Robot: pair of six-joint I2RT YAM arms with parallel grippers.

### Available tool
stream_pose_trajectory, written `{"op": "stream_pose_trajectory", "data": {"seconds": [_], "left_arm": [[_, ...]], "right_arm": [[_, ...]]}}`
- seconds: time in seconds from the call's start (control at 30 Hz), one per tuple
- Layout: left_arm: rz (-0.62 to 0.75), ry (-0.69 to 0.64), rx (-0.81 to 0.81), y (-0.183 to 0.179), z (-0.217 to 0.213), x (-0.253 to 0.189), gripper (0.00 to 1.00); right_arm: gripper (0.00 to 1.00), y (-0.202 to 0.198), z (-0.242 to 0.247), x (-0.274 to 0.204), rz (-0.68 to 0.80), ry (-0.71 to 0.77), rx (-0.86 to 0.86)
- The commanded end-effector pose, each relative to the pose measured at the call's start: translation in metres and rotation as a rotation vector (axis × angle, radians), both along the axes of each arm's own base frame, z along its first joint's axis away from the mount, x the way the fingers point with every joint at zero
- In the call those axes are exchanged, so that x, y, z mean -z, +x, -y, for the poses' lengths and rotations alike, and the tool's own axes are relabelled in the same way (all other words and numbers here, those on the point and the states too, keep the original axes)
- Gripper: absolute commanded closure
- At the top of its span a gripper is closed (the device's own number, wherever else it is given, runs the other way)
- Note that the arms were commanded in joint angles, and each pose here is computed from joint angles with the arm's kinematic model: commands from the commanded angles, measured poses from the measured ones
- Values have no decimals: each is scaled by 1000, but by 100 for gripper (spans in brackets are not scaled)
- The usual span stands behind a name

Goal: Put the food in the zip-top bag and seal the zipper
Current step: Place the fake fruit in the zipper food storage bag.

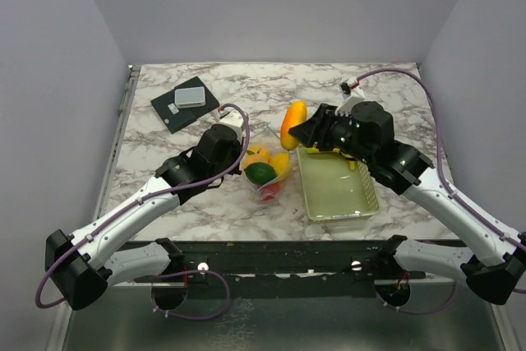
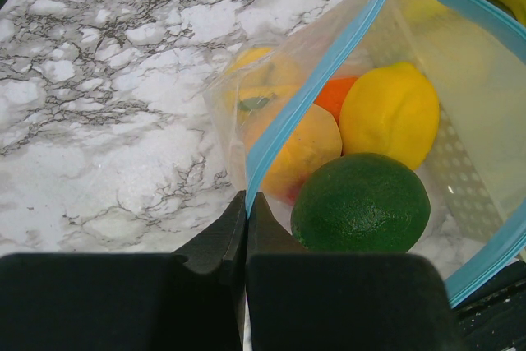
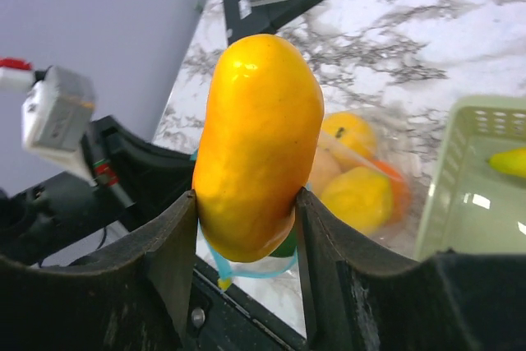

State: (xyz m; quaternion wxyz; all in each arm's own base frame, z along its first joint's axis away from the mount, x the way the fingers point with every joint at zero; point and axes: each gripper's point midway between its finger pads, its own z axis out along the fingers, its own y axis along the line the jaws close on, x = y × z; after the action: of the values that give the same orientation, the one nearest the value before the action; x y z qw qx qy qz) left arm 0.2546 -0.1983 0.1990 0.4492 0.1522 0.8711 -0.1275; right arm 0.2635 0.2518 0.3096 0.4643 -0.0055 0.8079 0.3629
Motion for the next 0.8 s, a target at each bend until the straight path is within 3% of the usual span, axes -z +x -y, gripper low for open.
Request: {"op": "stream_pose_trajectory", "data": {"seconds": [0.0, 0.43, 0.77], "left_arm": [[2, -1, 12, -1, 0, 2, 100], [4, -4, 16, -1, 0, 1, 100], [3, -2, 15, -1, 0, 1, 100]], "right_arm": [[99, -5, -18, -11, 90, -93, -75], [100, -20, -47, 14, 143, -374, -253], [99, -16, -49, 52, 84, -588, -245]]}}
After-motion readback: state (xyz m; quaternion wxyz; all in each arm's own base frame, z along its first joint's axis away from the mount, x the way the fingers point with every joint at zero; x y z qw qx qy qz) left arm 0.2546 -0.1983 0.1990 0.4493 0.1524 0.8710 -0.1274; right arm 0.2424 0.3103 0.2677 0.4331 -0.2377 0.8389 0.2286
